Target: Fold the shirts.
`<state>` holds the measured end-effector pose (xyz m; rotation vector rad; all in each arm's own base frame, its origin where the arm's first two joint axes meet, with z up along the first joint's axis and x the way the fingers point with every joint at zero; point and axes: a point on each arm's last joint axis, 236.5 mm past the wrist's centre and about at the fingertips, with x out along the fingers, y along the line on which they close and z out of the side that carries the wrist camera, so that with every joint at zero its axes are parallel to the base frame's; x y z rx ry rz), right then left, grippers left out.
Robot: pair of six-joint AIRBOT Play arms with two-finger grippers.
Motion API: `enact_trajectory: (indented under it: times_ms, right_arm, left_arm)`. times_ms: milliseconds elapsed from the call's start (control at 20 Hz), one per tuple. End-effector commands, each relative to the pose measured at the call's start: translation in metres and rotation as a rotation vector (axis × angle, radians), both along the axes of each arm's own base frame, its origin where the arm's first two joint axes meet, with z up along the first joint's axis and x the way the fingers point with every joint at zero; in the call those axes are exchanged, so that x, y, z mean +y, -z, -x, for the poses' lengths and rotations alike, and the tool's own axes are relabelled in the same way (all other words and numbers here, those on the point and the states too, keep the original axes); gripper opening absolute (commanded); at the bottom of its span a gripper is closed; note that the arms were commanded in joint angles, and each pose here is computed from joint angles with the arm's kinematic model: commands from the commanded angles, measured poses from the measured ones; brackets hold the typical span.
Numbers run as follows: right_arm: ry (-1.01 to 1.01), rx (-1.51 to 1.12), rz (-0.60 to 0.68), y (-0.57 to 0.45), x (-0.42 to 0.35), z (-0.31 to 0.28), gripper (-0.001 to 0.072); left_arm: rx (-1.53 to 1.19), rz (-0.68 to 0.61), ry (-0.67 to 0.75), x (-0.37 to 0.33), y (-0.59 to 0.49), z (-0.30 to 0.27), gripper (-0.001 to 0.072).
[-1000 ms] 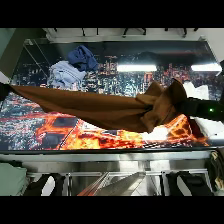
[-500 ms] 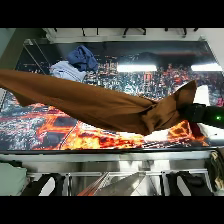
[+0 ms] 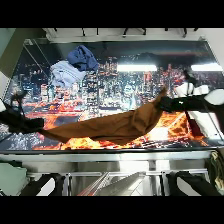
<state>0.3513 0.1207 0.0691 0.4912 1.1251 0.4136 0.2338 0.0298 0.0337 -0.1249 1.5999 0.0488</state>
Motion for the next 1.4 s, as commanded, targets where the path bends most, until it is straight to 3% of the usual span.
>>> enact_trajectory:
  times_ms: [0, 200, 350, 400, 450, 600, 700, 850, 1050, 1350]
  right_arm:
    - [0.02, -0.039, -0.118, 0.031, 0.039, -0.054, 0.0036]
    - [-0.011, -0.173, -0.185, 0.02, 0.069, -0.104, 0.0036]
    - [0.057, -0.25, -0.161, 0.014, 0.061, -0.142, 0.0049]
    - [0.068, -0.26, -0.16, 0.011, 0.057, -0.148, 0.0294]
    - [0.062, -0.268, -0.164, 0.005, 0.055, -0.15, 0.072]
    - [-0.091, -0.177, -0.209, -0.023, 0.039, -0.11, 0.0704]
    - [-0.154, 0.03, -0.131, -0.002, 0.006, -0.054, 0.0702]
    - [-0.067, 0.21, -0.027, 0.049, -0.022, 0.02, 0.0702]
    - [0.115, 0.291, -0.202, 0.109, 0.025, 0.086, 0.0701]
    - [0.176, 0.32, -0.223, 0.158, 0.087, 0.094, 0.07]
  left_arm:
    - [0.189, 0.038, -0.062, 0.01, 0.051, 0.052, 0.0012]
    - [0.168, 0.063, -0.252, 0.033, 0.071, 0.059, 0.0012]
    - [0.145, 0.159, -0.27, 0.011, 0.076, 0.053, 0.0012]
    - [0.154, 0.166, -0.255, 0.006, 0.078, 0.055, 0.0012]
    - [0.173, 0.165, -0.227, 0.001, 0.081, 0.059, 0.0013]
    - [0.209, 0.175, -0.185, -0.009, 0.087, 0.068, 0.0012]
    - [0.219, 0.175, -0.164, -0.014, 0.088, 0.07, 0.0013]
    - [0.208, 0.168, -0.132, -0.018, 0.089, 0.066, 0.0013]
    - [0.201, 0.162, -0.103, -0.023, 0.089, 0.064, 0.0013]
    - [0.147, 0.24, -0.151, -0.034, 0.087, 0.05, 0.0012]
